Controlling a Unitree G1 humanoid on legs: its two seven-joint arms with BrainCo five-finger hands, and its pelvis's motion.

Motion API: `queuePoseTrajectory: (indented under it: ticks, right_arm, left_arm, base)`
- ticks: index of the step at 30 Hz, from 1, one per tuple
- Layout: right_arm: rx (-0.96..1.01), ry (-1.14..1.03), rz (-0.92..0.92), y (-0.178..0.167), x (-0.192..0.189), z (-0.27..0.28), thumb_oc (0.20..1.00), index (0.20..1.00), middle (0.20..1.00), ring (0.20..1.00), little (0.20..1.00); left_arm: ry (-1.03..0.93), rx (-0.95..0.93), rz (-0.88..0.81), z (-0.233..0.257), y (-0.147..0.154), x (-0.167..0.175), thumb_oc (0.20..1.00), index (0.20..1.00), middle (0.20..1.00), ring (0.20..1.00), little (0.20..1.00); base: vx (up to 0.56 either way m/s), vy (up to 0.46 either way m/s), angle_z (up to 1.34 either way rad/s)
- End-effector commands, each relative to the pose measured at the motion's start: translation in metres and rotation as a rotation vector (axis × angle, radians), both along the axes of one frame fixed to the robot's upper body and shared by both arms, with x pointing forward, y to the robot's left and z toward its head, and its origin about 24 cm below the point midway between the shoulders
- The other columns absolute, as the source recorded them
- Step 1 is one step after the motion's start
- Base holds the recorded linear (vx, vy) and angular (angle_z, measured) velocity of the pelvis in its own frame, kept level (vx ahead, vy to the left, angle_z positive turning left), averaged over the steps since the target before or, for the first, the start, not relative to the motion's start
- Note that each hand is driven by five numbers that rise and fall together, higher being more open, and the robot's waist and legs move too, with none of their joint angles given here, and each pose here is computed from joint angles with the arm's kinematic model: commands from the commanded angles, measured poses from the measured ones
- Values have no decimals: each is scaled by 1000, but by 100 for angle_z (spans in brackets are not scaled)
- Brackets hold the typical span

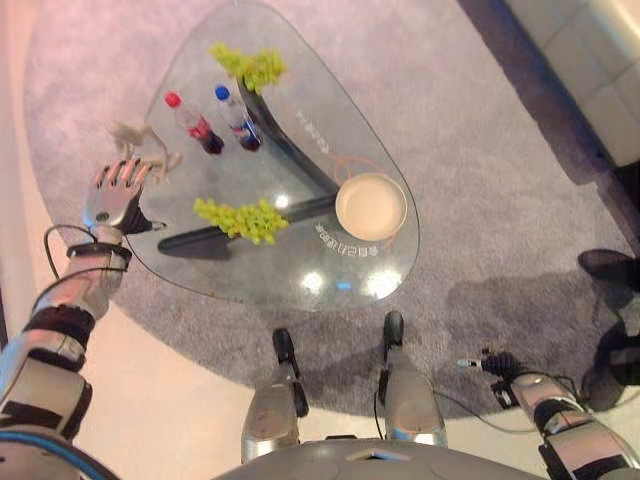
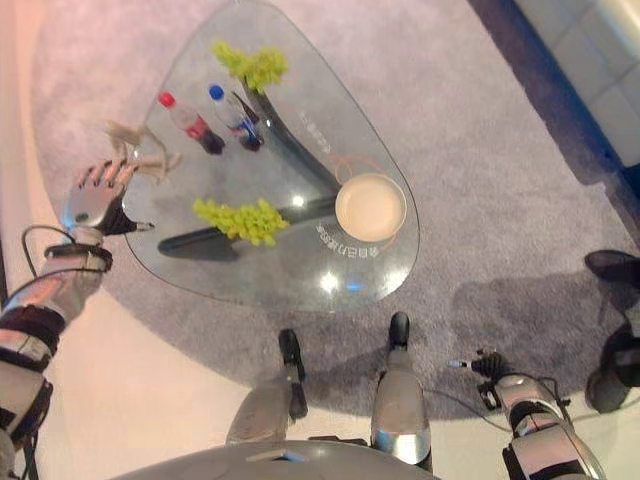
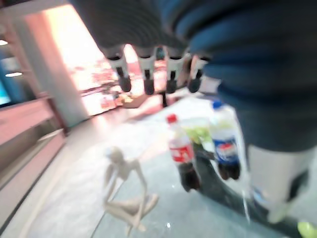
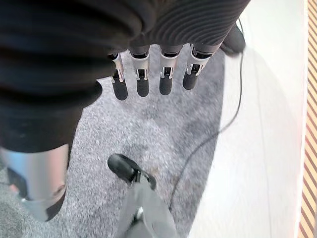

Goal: Pick up fruits into the plate

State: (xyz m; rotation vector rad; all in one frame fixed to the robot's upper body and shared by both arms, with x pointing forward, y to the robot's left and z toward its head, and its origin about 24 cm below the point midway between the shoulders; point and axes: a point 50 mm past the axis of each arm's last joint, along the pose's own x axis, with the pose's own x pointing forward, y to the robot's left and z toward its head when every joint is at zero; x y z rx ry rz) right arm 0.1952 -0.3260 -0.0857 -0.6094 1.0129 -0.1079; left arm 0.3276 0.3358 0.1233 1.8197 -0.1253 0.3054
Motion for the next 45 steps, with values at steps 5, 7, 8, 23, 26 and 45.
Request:
queuePoseTrajectory:
  ticks: [5, 7, 8, 23, 26, 45]
  right_arm:
    - [-97, -81, 58, -25, 19, 30, 1000, 1000, 1000, 1000, 1000]
    - [-110, -96, 42, -31, 20, 36, 1000, 1000, 1000, 1000, 1000]
    - [-117, -96, 36, -34, 19, 37, 1000, 1000, 1000, 1000, 1000]
    - [-91, -214, 99, -31, 35, 54, 1000, 1000, 1000, 1000, 1000]
    - [-84, -226, 115, -26, 37, 53, 1000, 1000, 1000, 1000, 1000]
    - [-22, -206, 146, -3, 27, 30, 1000, 1000, 1000, 1000, 1000]
  left_arm:
    - [-30, 262, 88, 39, 29, 0, 1000, 1000, 1000, 1000, 1000]
    - [-26, 288, 55, 40, 27, 1, 1000, 1000, 1000, 1000, 1000]
    - [-17, 302, 33, 39, 25, 2, 1000, 1000, 1000, 1000, 1000]
    - [-99, 311, -80, 68, 5, 18, 1000, 1000, 1000, 1000, 1000]
    - [-150, 315, -83, 74, 3, 19, 1000, 1000, 1000, 1000, 1000]
    - [-362, 124, 128, 127, 12, 29, 1000, 1000, 1000, 1000, 1000]
  base:
    - [-62, -14, -2]
    - [-45, 5, -6]
    - [0, 0, 0]
    - [-3, 21, -2]
    - [12, 17, -3]
    - [4, -12, 1]
